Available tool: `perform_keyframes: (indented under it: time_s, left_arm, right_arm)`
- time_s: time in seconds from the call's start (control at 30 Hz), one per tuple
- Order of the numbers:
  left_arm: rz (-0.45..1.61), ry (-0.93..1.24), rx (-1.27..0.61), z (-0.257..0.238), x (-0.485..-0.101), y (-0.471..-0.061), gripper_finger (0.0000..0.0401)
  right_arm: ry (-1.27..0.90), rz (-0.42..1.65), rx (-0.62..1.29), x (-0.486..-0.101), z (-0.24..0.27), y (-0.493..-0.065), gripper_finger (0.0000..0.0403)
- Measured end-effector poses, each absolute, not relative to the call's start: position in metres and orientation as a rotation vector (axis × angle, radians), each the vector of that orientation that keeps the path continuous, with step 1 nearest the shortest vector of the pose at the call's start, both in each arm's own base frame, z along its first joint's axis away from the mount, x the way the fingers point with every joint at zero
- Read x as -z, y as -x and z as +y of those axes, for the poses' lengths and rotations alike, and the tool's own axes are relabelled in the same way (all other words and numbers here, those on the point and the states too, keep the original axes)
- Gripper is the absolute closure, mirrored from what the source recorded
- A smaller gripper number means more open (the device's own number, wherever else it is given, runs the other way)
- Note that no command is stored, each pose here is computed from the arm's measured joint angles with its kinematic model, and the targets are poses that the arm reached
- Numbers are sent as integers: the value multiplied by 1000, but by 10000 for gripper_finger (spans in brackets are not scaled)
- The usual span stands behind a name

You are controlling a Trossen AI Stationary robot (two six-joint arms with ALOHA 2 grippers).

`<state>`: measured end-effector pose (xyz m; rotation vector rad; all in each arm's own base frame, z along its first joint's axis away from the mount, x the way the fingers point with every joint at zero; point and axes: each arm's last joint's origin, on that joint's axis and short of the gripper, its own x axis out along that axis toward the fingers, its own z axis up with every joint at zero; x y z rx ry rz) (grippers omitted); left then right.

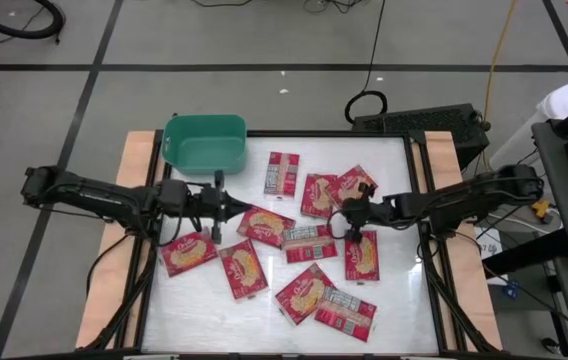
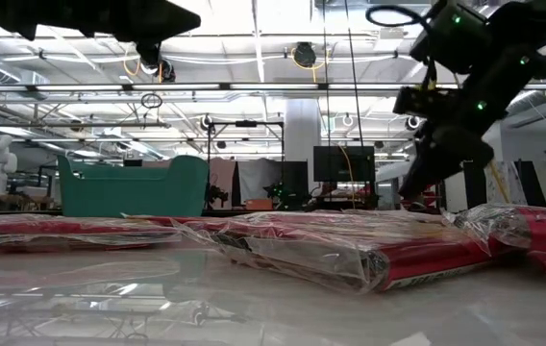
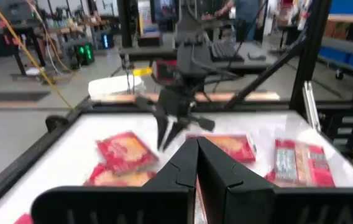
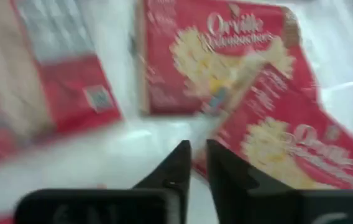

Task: Sort popcorn bags into baskets
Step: Put the red popcorn bag into the green bin

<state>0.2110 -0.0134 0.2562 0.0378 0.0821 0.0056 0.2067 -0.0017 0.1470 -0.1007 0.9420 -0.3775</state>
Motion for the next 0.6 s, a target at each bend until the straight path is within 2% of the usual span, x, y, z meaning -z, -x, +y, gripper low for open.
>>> perform_keyframes:
  time_s: [0.23,0.33,0.47,0.6]
  left_arm:
    - [62,-36,-7,-14,-252,-221,382]
    - [60,-49,-7,-14,-250,-224,372]
    - [65,-53,-9,-14,-249,-224,361]
    - [65,-81,-19,-13,-249,-224,355]
  right_arm:
    - [429,1050,272,-139,-3,-207,240]
    - [496,1076,250,-130,-6,-204,212]
    - [462,1082,255,-118,-16,-201,204]
    - [438,1053,278,-109,-23,-199,228]
